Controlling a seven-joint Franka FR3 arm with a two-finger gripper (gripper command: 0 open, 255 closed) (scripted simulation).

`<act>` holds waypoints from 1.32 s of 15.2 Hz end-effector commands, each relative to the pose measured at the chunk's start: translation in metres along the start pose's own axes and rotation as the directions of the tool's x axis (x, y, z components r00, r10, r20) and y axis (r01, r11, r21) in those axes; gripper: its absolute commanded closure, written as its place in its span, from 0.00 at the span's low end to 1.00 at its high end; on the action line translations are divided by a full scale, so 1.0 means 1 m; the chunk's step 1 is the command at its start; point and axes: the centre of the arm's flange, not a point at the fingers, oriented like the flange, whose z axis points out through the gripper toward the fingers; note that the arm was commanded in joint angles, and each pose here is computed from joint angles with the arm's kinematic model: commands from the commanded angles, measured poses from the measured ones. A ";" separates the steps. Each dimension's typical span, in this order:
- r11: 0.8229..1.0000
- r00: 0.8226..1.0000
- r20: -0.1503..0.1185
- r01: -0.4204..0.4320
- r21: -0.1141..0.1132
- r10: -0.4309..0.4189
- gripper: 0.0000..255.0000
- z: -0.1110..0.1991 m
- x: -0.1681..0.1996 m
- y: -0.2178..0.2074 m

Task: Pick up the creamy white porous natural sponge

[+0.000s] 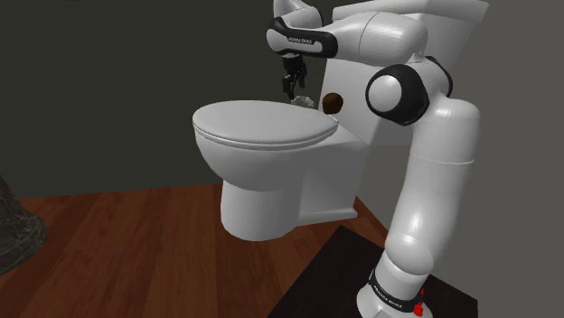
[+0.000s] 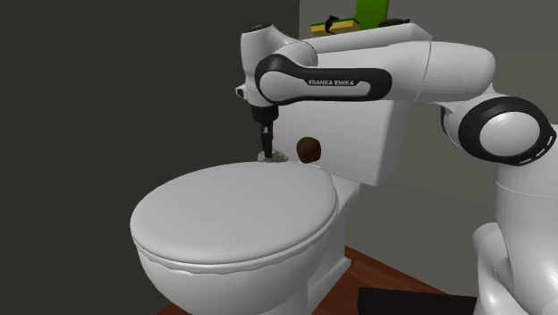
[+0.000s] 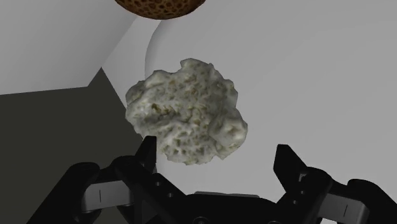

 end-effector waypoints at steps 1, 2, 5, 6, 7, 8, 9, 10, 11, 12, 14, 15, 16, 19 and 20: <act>1.000 1.000 0.000 0.000 -0.001 0.000 0.00 0.009 0.000 -0.003; 1.000 1.000 0.000 0.000 -0.001 0.000 0.00 0.014 0.000 -0.006; 1.000 1.000 0.000 0.000 -0.001 0.000 0.00 0.022 0.001 -0.009; 1.000 1.000 0.000 0.000 -0.001 0.000 1.00 0.023 0.001 -0.008; 1.000 1.000 0.000 0.000 -0.001 0.000 1.00 0.023 0.001 -0.008; 1.000 1.000 0.000 0.000 -0.001 0.000 1.00 0.023 0.001 -0.008; 1.000 1.000 0.000 0.000 -0.001 0.000 1.00 0.023 0.001 -0.008; 1.000 1.000 0.000 0.000 -0.001 0.000 1.00 0.023 0.001 -0.008; 1.000 1.000 0.000 0.000 -0.001 0.000 1.00 0.023 0.001 -0.008; 1.000 1.000 0.000 0.000 -0.001 0.000 1.00 0.023 0.001 -0.008; 1.000 1.000 0.000 0.000 -0.001 0.000 1.00 0.023 0.001 -0.008; 1.000 1.000 0.000 0.000 -0.001 0.000 1.00 0.022 0.001 -0.009; 1.000 1.000 0.000 0.000 -0.001 0.000 1.00 0.017 0.000 -0.007; 1.000 1.000 0.000 0.000 -0.001 0.000 1.00 0.002 0.000 0.000; 1.000 1.000 0.000 0.000 -0.001 0.000 1.00 -0.002 -0.001 0.002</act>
